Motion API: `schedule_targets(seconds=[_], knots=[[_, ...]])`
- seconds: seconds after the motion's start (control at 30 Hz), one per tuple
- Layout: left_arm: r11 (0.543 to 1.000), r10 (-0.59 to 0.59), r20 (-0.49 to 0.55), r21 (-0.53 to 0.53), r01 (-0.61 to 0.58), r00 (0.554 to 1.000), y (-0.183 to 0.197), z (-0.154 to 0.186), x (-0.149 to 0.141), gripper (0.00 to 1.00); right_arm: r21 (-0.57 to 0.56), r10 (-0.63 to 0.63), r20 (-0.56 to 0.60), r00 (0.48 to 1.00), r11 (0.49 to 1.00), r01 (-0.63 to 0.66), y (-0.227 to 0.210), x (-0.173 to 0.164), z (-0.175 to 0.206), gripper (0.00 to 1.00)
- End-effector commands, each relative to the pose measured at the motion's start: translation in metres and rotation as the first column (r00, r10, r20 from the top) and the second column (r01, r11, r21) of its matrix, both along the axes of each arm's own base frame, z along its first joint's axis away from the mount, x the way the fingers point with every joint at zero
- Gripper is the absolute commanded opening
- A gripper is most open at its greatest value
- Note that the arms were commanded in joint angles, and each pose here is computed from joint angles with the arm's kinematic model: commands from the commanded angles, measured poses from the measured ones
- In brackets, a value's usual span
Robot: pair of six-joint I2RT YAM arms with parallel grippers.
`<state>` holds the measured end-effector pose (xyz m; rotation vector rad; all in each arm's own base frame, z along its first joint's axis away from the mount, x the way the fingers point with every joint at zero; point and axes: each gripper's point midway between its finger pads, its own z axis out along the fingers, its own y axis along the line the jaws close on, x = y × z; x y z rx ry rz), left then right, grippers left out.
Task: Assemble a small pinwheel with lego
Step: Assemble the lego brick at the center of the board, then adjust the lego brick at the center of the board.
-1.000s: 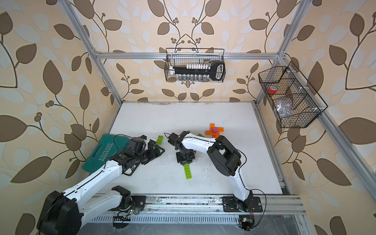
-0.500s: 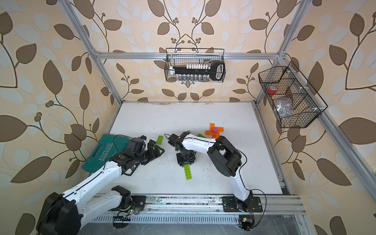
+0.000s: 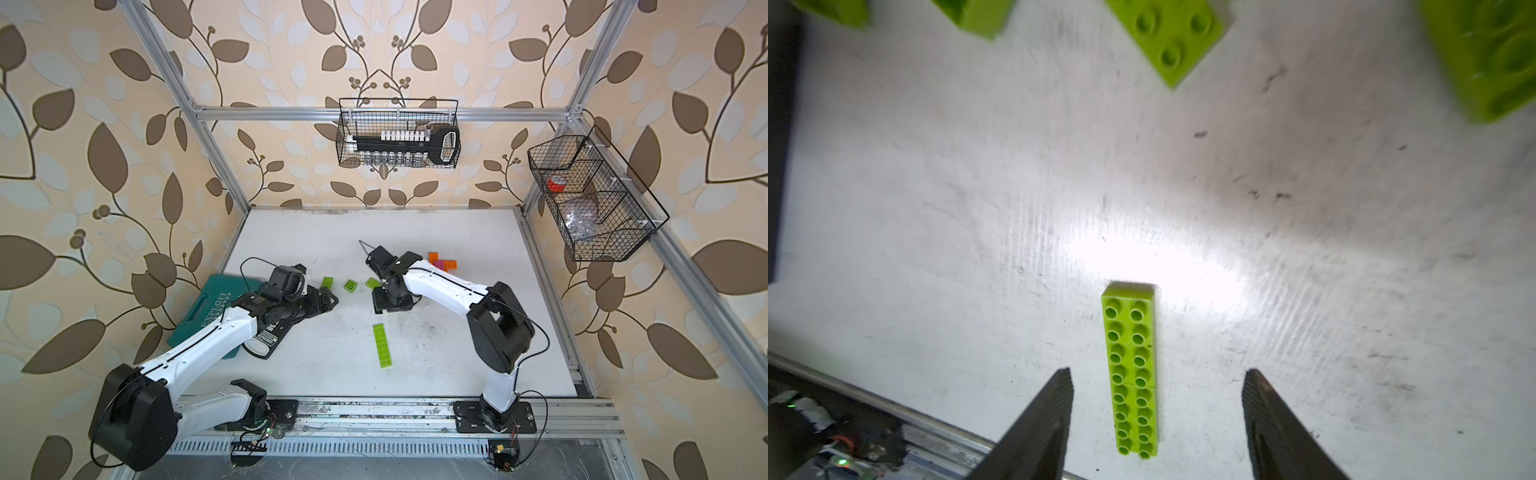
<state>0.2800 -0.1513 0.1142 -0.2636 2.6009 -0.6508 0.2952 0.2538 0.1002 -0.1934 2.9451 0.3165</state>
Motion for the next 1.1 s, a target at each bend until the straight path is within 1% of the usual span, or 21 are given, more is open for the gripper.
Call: schedule_targets(seconds=[0.0,0.07,0.17,0.2,0.27,0.4,0.6,0.77,0.9,1.07], knots=[[0.985,-0.118,0.040,0.129,0.112,0.992,-0.018,0.010,0.010,0.93,0.002,0.062,0.040,0.997,0.998,-0.062,-0.019,0.024,-0.005,0.62],[0.969,-0.178,0.050,0.182,0.166,0.983,-0.042,0.013,0.014,0.92,-0.022,0.070,0.042,0.997,0.997,-0.069,-0.033,0.043,-0.010,0.62],[0.949,-0.254,0.078,0.214,0.233,0.964,-0.079,0.021,0.015,0.91,-0.023,0.061,0.034,0.998,0.998,-0.060,-0.046,0.068,-0.019,0.60],[0.938,-0.284,0.071,0.226,0.262,0.956,-0.094,0.017,0.013,0.91,-0.021,0.061,0.030,0.998,0.998,-0.061,-0.048,0.076,-0.023,0.58],[0.926,-0.325,0.093,0.233,0.297,0.941,-0.117,0.020,0.008,0.90,-0.030,0.079,0.036,0.996,0.997,-0.078,-0.049,0.091,-0.030,0.57],[0.922,-0.356,0.109,0.206,0.329,0.928,-0.144,0.019,-0.001,0.89,-0.076,0.101,0.034,0.994,0.992,-0.099,-0.051,0.114,-0.038,0.57],[0.923,-0.358,0.113,0.197,0.332,0.927,-0.148,0.018,-0.007,0.88,-0.103,0.116,0.002,0.993,0.988,-0.115,-0.062,0.135,-0.053,0.57],[0.920,-0.357,0.116,0.216,0.327,0.927,-0.144,0.020,-0.007,0.88,-0.106,0.155,-0.054,0.987,0.981,-0.160,-0.064,0.134,-0.066,0.57],[0.920,-0.356,0.111,0.216,0.327,0.928,-0.144,0.018,-0.007,0.88,-0.090,0.167,-0.075,0.983,0.981,-0.173,-0.062,0.131,-0.071,0.57],[0.921,-0.354,0.103,0.211,0.327,0.930,-0.145,0.015,-0.008,0.88,-0.103,0.177,-0.098,0.979,0.977,-0.187,-0.064,0.129,-0.076,0.57]])
